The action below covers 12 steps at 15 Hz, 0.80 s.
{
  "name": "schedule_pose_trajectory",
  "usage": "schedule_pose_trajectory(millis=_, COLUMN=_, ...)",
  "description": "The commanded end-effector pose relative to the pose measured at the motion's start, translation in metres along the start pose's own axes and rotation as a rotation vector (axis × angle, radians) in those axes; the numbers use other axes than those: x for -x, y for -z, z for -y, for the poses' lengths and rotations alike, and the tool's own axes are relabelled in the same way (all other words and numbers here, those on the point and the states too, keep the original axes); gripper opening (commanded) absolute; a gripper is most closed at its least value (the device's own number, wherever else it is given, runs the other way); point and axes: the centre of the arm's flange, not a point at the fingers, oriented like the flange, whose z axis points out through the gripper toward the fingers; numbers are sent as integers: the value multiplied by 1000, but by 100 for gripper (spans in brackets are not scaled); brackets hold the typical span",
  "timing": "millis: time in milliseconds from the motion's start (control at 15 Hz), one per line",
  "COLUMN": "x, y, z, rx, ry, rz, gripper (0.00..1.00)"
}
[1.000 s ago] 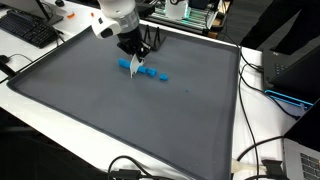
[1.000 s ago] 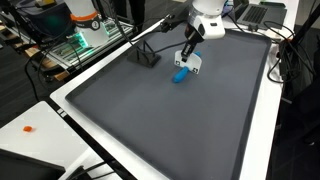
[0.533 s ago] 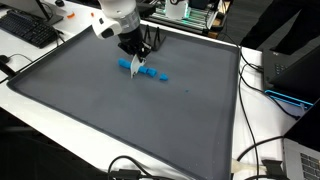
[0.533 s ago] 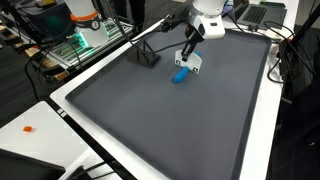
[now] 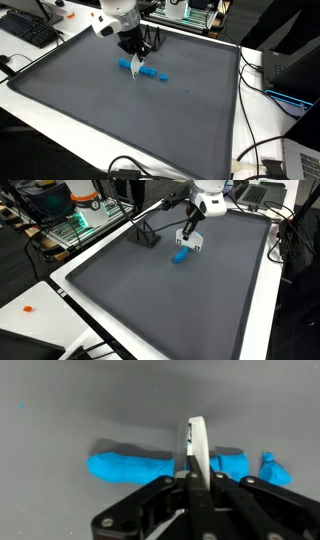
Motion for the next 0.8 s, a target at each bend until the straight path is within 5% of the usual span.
schedule_pose_trajectory(millis=0, x=5, y=15, z=-2, rx=7, ry=5, rz=4, gripper=1)
schedule_pose_trajectory(millis=733, x=5, y=56, z=-22, rx=58, ry=-5, rz=-44, gripper=1)
